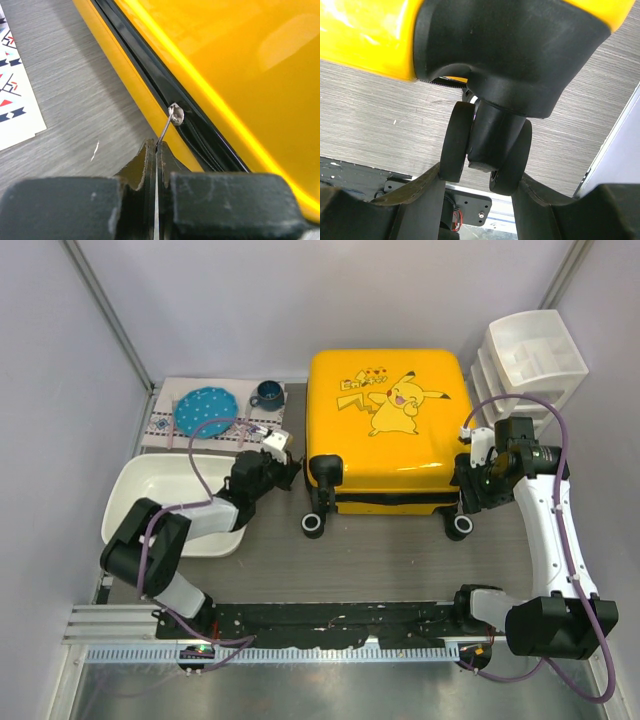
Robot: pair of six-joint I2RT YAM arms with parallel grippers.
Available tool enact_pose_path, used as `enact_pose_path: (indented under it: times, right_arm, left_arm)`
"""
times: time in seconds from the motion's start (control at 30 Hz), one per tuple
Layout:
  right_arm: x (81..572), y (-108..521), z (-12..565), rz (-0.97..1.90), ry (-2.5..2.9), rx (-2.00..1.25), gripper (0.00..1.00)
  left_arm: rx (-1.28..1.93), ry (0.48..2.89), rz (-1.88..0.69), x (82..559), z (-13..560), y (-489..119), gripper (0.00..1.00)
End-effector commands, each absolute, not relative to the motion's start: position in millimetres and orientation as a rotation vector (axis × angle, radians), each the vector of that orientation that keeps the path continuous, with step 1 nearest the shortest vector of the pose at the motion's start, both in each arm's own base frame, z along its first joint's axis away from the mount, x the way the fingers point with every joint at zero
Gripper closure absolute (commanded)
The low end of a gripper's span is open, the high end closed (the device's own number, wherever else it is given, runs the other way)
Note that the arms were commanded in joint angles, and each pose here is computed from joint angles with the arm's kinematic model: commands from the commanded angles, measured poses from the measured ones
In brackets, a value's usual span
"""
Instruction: Open, take out, and arrange the luggage
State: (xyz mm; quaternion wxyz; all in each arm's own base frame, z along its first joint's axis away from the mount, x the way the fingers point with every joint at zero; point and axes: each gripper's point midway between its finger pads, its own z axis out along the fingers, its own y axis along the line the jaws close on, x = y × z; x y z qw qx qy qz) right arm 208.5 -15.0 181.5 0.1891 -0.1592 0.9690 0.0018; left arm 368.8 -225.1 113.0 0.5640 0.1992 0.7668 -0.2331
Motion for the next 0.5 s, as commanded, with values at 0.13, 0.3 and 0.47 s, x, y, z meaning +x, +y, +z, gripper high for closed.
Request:
enact_pose_path:
  times: [0.13,0.3,0.47]
  right_arm:
    - [158.9,-12.6,184.1,0.050,2.838,-0.609,0.99]
    - [154.1,-7.2,185.0,0.087,2.815,-0.621,0.99]
    - [155.0,11.9,187.5,0.232,2.763,-0.641,0.99]
  left_arm:
    - [0.406,1.664,-0.562,429.1,158.3,-239.8,1.00]
    - [0.414,1.650,-0.576,445.4,161.9,-250.1,1.00]
    - [0.370,1.672,-0.671,426.2,186.6,-231.7,0.23]
